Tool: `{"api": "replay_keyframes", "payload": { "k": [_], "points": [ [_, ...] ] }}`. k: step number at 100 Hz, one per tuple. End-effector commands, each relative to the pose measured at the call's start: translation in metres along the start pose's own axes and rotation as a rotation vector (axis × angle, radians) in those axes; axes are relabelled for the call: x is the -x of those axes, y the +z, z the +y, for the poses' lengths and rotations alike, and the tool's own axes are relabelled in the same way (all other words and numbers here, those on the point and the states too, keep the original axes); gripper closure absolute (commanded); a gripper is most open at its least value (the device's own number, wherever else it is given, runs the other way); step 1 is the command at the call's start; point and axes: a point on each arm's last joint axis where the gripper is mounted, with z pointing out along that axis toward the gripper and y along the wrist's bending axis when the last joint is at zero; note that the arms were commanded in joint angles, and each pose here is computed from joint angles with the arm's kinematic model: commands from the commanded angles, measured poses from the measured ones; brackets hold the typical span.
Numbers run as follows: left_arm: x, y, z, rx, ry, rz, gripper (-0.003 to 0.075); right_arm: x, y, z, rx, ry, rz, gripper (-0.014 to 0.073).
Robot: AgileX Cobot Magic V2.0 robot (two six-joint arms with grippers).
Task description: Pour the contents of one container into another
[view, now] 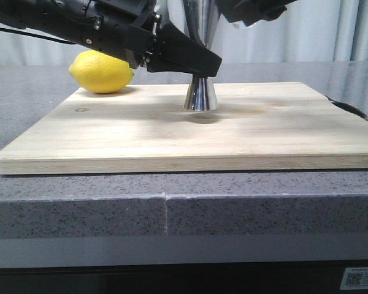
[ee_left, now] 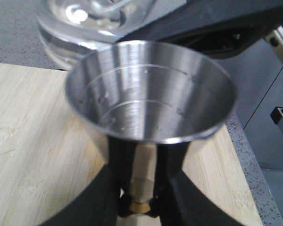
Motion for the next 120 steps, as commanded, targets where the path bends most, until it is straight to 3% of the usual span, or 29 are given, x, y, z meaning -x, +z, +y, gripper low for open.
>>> {"api": "replay_keyframes", "payload": {
  "k": [1,120],
  "points": [
    [0.0346,-0.0055,-0.0161,-0.067,0.044,-0.111,0.0730,0.0245,-0.0144,-0.0115,-0.033,-0.021,-0.122,0.0347],
    [0.0346,-0.0055,-0.0161,-0.067,0.043,-0.111,0.0730,0.0238,-0.0187,-0.0137,-0.048,-0.102,-0.093,0.0347]
  ]
}}
